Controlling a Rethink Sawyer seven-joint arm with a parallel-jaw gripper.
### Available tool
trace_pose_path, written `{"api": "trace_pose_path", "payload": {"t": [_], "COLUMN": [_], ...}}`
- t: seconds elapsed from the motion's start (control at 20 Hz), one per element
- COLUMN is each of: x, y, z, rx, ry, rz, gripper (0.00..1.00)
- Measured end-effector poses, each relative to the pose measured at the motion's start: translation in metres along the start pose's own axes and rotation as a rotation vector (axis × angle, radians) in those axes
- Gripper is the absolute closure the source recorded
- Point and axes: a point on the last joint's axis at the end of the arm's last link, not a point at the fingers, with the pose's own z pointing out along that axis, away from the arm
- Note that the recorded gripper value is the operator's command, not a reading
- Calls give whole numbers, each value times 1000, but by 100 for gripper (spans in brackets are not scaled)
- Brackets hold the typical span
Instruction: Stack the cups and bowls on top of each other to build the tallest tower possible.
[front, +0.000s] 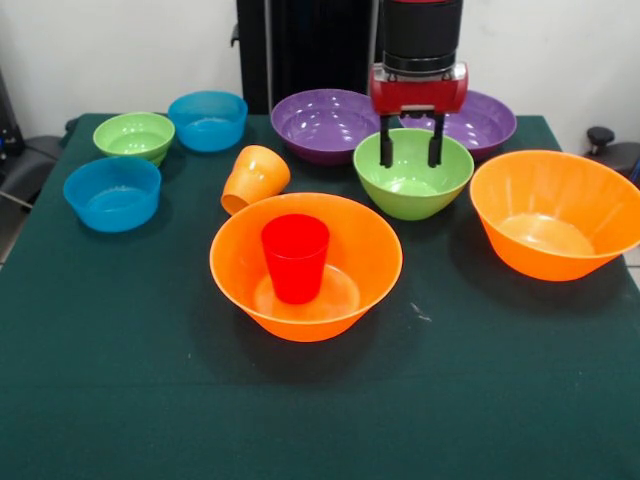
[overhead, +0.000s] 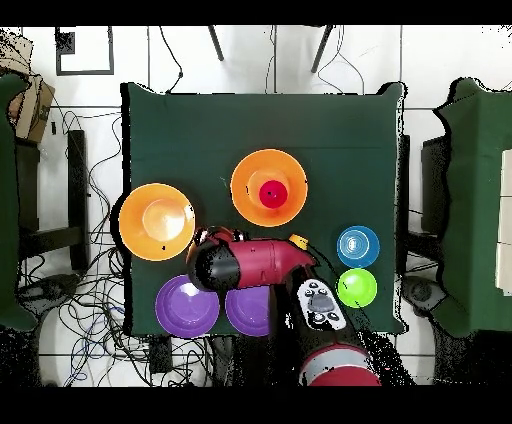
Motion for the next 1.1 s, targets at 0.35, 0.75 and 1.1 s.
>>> {"api": "trace_pose_path", "payload": {"t": [0.35,0.75,1.1], "x": [11,24,31], "y": [-22,-37,-44], "z": [-8,-19,-11], "rx": [4,15,22], "ry": [10,25,21], "rz": [43,71,81], "gripper": [0,0,0]}}
